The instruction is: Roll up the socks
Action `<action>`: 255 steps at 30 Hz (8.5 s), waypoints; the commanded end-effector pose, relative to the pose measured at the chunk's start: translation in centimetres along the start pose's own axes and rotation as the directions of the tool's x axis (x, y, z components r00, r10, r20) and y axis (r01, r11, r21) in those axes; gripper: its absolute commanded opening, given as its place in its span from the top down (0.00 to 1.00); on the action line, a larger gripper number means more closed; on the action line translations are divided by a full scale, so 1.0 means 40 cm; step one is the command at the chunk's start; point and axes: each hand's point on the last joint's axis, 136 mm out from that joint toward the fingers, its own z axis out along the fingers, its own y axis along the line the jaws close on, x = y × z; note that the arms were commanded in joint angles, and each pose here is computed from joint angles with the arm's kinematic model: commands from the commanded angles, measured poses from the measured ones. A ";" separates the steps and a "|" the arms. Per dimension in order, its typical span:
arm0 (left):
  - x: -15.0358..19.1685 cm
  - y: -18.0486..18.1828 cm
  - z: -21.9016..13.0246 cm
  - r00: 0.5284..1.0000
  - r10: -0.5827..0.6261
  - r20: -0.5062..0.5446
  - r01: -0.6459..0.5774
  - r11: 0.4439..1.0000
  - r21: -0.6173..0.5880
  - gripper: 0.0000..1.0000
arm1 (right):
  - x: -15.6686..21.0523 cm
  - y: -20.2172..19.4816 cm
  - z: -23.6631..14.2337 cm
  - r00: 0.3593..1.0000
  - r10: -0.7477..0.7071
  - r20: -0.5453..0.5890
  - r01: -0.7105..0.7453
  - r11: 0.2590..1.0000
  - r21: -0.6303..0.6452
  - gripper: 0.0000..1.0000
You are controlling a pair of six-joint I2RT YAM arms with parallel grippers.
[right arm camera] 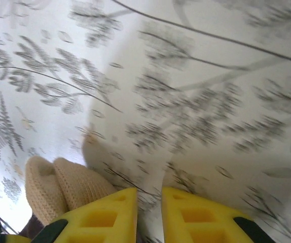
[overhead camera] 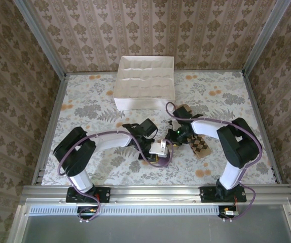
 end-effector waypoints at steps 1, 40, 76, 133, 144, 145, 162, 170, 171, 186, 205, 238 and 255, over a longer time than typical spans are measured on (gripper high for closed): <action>0.010 -0.018 0.007 0.990 -0.139 0.002 0.138 0.985 0.105 1.00 | -0.051 0.041 -0.026 0.995 -0.048 0.091 0.051 0.998 -0.037 0.79; 0.024 0.077 0.060 0.896 -0.444 -0.026 0.435 0.864 0.252 0.99 | 0.168 0.078 -0.086 0.923 -0.248 0.295 0.300 0.943 -0.144 0.50; 0.024 0.125 -0.121 0.966 0.100 0.240 0.015 0.900 -0.437 0.42 | 0.207 -0.147 0.040 0.989 0.148 -0.028 -0.143 0.980 0.137 1.00; 0.107 0.033 0.040 0.893 0.380 -0.243 -0.447 0.817 -0.366 1.00 | 0.107 -0.032 -0.146 0.995 0.069 0.077 -0.060 0.992 -0.116 0.59; 0.102 -0.086 0.025 0.927 0.320 -0.197 -0.346 0.931 -0.114 1.00 | 0.026 0.023 -0.026 1.000 0.026 -0.006 -0.027 0.992 -0.124 0.71; 0.098 -0.095 0.023 0.933 0.307 -0.186 -0.327 0.941 -0.087 1.00 | 0.025 0.030 -0.012 1.000 0.018 -0.018 -0.020 0.992 -0.126 0.72; 0.011 -0.048 -0.004 0.985 -0.168 -0.033 0.171 0.949 0.266 1.00 | 0.060 -0.045 -0.064 0.990 0.053 0.128 -0.043 0.996 -0.078 0.70; 0.010 0.013 0.010 0.934 -0.352 -0.059 0.353 0.884 0.307 1.00 | 0.122 -0.010 -0.130 0.970 0.031 0.239 0.013 0.984 -0.180 0.69; 0.010 0.018 0.011 0.927 -0.371 -0.058 0.370 0.874 0.314 1.00 | 0.130 0.003 -0.136 0.968 0.012 0.251 0.037 0.981 -0.191 0.68; 0.012 0.076 0.037 0.857 -0.508 -0.084 0.506 0.801 0.321 0.91 | 0.147 0.076 -0.071 0.975 -0.139 0.175 0.167 0.973 -0.157 0.60; 0.026 0.149 -0.026 0.935 -0.311 0.172 0.324 0.944 -0.055 0.57 | 0.170 -0.081 0.045 0.998 0.063 -0.017 -0.060 0.988 0.143 0.98; 0.069 0.065 0.015 0.970 0.242 0.006 -0.208 0.845 -0.492 0.37 | 0.173 -0.069 0.044 0.997 0.062 -0.040 -0.056 0.991 0.125 1.00; 0.080 0.035 0.021 0.983 0.184 0.000 -0.171 0.912 -0.373 1.00 | 0.091 0.056 -0.237 0.866 -0.433 0.249 0.399 0.900 0.177 0.58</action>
